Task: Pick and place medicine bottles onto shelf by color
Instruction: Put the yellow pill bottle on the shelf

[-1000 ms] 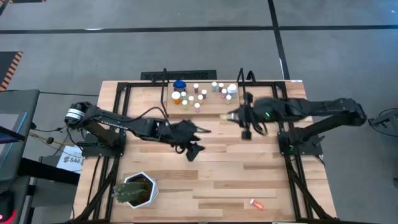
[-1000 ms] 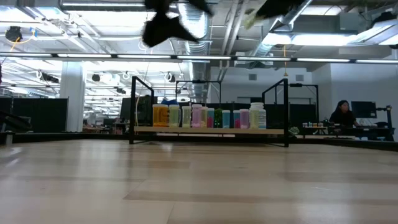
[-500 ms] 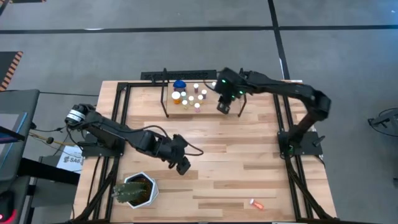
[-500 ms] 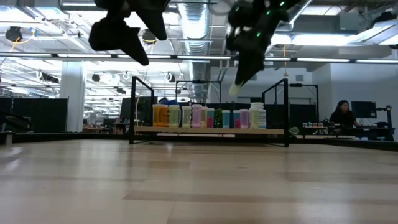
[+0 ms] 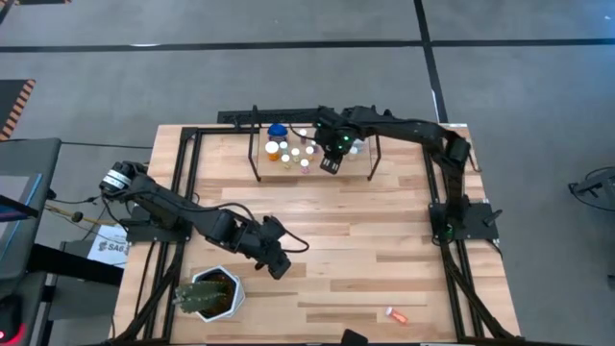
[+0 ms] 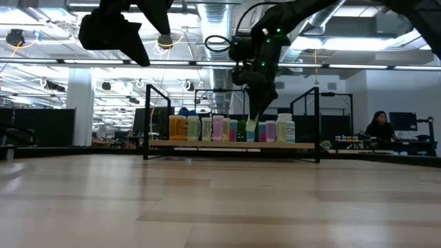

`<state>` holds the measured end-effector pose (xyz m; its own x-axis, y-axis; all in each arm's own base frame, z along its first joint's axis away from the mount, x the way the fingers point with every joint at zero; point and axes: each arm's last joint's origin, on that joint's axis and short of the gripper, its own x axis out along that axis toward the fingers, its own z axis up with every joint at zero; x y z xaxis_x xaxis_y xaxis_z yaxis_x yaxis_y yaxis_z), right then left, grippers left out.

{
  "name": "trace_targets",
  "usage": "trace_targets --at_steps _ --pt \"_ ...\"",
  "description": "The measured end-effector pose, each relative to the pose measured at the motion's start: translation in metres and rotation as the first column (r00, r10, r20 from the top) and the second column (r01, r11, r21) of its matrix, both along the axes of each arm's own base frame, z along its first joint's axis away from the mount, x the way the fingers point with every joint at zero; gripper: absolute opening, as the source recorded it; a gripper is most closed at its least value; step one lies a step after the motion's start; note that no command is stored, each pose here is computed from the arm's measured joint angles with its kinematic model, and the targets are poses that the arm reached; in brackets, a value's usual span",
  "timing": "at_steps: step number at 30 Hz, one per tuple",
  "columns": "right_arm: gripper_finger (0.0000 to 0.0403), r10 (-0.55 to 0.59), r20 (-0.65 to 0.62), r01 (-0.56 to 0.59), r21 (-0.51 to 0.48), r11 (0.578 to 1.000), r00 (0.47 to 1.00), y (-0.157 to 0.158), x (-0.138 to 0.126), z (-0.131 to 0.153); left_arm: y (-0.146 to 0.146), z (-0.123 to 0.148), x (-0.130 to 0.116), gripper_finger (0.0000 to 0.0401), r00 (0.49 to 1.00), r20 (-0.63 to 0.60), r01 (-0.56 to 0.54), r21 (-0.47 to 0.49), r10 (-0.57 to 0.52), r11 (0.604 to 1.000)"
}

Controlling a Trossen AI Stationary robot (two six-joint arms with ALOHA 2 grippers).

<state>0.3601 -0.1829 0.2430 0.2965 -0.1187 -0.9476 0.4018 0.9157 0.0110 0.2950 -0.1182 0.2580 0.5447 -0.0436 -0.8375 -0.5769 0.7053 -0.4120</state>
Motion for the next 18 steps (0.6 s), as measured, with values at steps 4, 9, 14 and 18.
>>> trace_targets --at_steps 4,9,14,18 --pt "0.0127 0.000 -0.044 0.001 0.022 1.000 0.999 -0.004 0.008 -0.005 -0.001 0.000 -0.001 0.0240 1.000 -0.005 -0.005 -0.003 0.005 1.000" --pt "0.0128 0.008 -0.068 -0.006 0.034 0.999 0.998 -0.005 0.017 -0.013 -0.001 0.000 -0.001 0.0240 1.000 -0.005 -0.006 -0.002 0.006 1.000" --pt "0.0128 0.017 -0.077 -0.013 0.040 0.999 0.997 -0.003 0.021 -0.017 0.000 0.000 -0.001 0.0240 1.000 -0.009 -0.010 -0.003 0.010 1.000" --pt "0.0129 0.030 -0.074 -0.027 0.038 0.999 0.997 0.002 0.024 -0.016 0.000 0.000 -0.001 0.0240 1.000 -0.010 -0.010 -0.005 0.010 1.000"
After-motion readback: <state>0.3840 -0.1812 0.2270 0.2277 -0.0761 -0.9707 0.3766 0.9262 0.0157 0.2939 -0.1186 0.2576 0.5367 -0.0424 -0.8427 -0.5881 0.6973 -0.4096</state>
